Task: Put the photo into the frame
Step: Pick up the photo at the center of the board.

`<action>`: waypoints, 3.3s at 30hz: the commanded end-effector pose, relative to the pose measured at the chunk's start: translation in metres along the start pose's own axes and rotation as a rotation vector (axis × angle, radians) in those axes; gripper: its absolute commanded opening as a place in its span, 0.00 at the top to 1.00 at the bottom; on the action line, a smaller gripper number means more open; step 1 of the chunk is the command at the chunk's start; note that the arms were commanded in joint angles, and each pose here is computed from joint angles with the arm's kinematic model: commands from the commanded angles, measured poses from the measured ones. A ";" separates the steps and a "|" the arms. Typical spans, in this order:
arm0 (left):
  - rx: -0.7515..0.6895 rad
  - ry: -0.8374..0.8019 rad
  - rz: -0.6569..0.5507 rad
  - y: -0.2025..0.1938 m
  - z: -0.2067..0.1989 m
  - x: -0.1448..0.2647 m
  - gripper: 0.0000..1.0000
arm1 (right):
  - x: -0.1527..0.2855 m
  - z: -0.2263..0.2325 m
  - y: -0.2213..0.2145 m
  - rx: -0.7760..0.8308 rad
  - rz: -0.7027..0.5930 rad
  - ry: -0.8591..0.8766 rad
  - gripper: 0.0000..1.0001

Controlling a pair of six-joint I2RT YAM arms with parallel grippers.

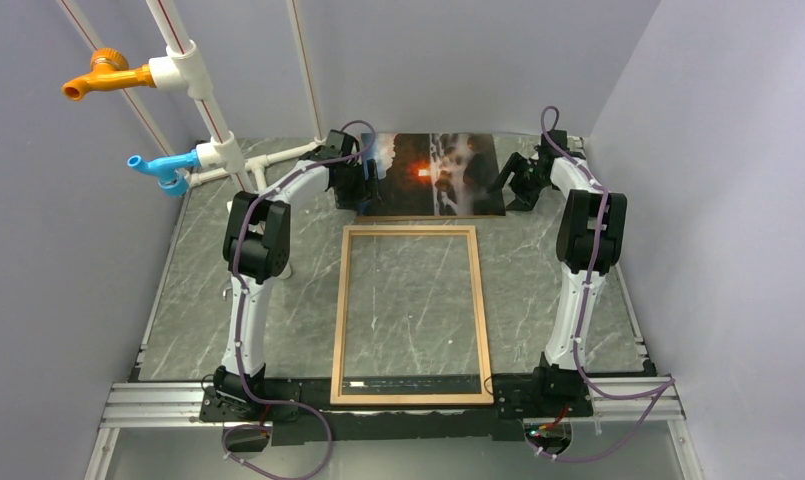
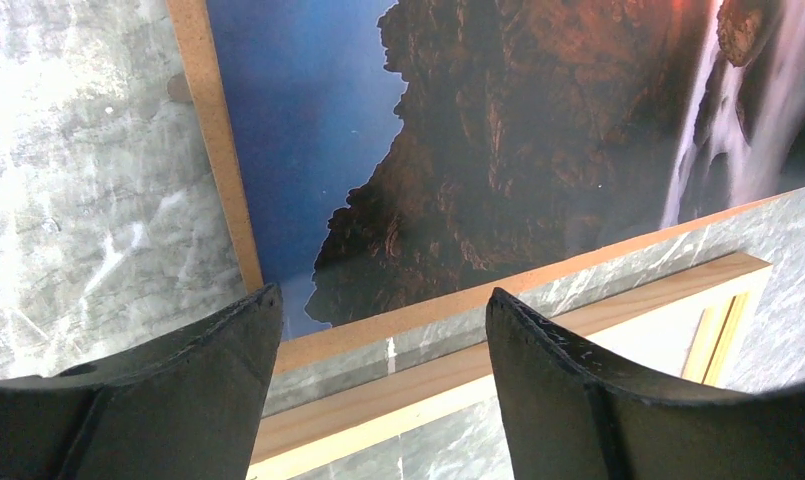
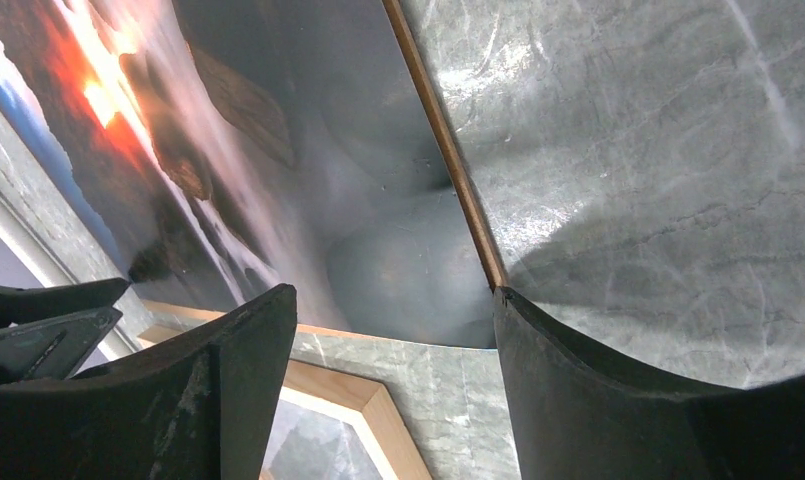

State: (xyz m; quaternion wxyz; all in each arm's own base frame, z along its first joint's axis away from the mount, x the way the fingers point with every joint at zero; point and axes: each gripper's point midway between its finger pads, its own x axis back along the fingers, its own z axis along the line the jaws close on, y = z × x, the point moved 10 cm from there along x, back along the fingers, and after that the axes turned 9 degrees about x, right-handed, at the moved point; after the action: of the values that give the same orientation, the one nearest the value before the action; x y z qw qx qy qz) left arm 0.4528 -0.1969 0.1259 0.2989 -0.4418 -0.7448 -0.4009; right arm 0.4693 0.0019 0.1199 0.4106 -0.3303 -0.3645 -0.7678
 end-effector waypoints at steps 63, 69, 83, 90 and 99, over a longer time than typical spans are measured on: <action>-0.015 -0.111 0.121 -0.013 -0.017 -0.027 0.34 | 0.051 0.015 -0.006 -0.041 -0.242 0.602 0.07; -0.016 -0.107 0.127 -0.015 -0.016 -0.028 0.34 | 0.035 0.010 -0.005 -0.088 -0.225 0.631 0.12; -0.046 -0.162 0.070 -0.009 -0.032 0.004 0.32 | 0.050 0.024 -0.020 -0.067 -0.192 0.522 1.00; -0.158 -0.238 0.000 -0.032 -0.071 0.082 0.22 | 0.105 0.055 -0.055 -0.120 -0.274 0.536 1.00; -0.231 -0.268 -0.077 -0.115 -0.098 0.174 0.15 | 0.177 0.076 -0.141 -0.172 -0.425 0.515 1.00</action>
State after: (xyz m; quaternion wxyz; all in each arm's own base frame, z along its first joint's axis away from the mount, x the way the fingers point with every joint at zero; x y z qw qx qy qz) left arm 0.3219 -0.2422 0.2483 0.1556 -0.5142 -0.7315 -0.4198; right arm 0.3110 0.0463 0.2454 0.3329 -0.0751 -0.2489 -0.9064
